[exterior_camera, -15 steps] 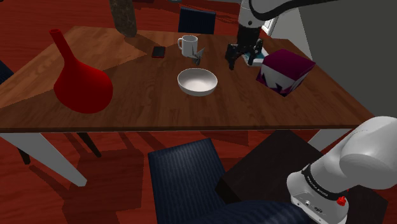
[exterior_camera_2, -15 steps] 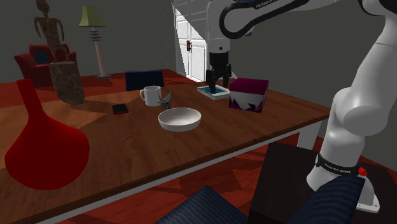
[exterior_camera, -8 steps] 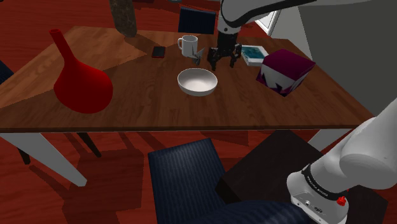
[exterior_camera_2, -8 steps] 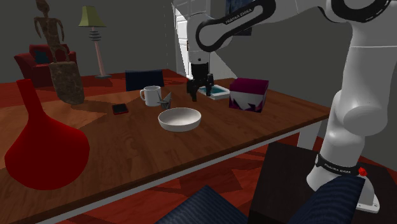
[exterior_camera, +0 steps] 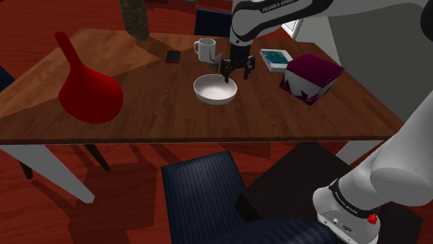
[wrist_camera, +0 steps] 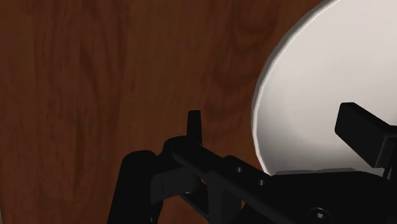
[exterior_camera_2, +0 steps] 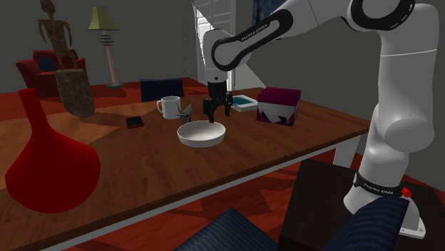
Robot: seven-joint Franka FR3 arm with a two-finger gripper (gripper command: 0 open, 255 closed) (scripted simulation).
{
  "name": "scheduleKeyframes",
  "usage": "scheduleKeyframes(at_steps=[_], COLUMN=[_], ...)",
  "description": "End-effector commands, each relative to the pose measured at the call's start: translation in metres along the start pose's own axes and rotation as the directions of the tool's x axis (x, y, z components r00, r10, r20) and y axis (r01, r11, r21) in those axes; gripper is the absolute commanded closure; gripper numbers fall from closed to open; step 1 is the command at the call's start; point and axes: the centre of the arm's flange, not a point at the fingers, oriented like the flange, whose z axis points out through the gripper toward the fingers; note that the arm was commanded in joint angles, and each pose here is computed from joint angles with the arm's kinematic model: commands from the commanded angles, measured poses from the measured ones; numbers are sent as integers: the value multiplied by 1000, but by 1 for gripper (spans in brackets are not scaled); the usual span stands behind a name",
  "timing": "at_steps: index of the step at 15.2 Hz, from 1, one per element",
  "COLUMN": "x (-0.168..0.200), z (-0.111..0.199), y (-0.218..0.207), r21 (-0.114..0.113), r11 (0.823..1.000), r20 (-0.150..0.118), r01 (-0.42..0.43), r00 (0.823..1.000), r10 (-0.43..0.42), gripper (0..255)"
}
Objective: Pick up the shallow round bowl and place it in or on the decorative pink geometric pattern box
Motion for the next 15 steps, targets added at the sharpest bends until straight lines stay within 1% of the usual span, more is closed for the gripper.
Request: scheduleKeyframes(at_steps=[1,9,10,15], x=[0,0,0,0], z=[10,13,13,13], y=[0,0,0,0], r21=[0,0,0,0], r11=[1000,1000,1000,1000], r20=[0,0,0,0], r01=[0,0,0,0], r00=[1000,1000,1000,1000], r10=[0,0,0,0], gripper=[0,0,255,255])
